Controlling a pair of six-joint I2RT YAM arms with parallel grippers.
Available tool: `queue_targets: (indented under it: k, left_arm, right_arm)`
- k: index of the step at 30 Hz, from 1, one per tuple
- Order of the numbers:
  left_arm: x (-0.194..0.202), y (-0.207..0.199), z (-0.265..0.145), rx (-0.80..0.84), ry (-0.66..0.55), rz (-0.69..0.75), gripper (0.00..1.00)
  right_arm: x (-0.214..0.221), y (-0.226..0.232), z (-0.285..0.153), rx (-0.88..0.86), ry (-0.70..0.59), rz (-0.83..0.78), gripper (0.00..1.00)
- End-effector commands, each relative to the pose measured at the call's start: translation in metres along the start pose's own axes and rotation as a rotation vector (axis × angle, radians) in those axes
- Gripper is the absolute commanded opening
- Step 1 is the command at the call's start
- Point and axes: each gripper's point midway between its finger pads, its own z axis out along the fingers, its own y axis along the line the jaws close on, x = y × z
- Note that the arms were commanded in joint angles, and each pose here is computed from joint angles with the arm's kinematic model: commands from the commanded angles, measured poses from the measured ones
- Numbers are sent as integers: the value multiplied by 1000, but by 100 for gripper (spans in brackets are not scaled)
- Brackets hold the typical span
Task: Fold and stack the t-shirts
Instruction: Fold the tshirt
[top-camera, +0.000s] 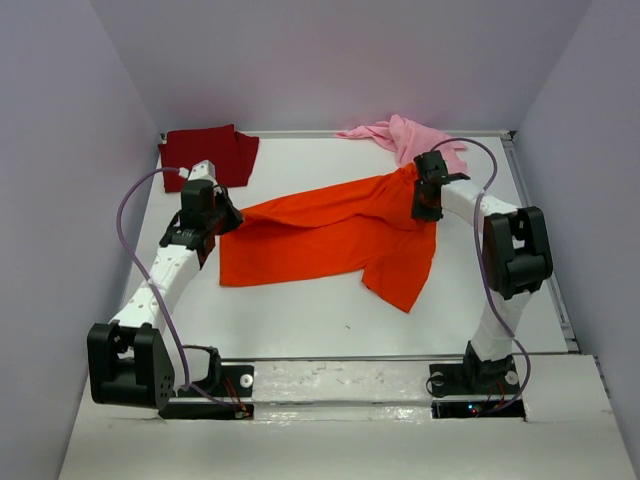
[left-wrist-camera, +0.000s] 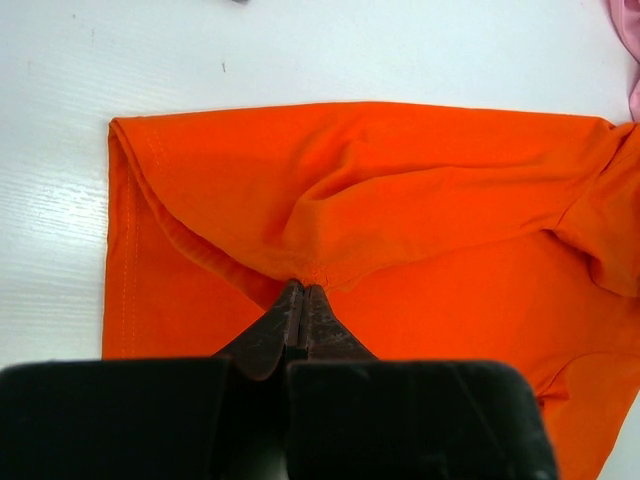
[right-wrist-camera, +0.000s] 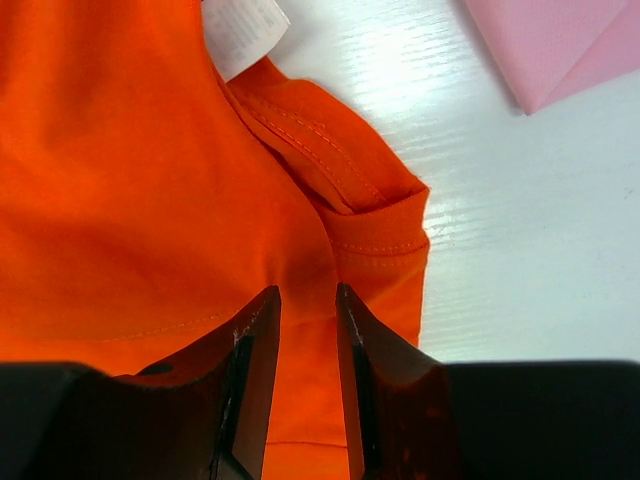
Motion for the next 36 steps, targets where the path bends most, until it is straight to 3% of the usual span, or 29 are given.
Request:
queue_targets:
  k: [1, 15, 18, 19, 22, 36]
  left_arm:
    - [-13, -9, -9, 36, -62, 23, 0]
    - [-13, -11, -8, 44, -57, 24, 0]
    - [-13, -11, -9, 43, -60, 24, 0]
    - [-13, -10, -9, 42, -60, 24, 0]
    - [-14, -10, -9, 37, -65, 25, 0]
    - [-14, -8, -8, 28, -64, 26, 0]
  right_arm:
    - [-5, 4, 9, -11, 2, 9, 35]
    - [7, -1, 12, -4, 4, 8, 34]
    - [7, 0, 11, -11, 3, 7, 25]
    - [7, 0, 11, -14, 4, 7, 13]
    - [7, 1, 12, -16, 7, 7, 0]
    - [-13, 11, -4, -68, -30, 15, 0]
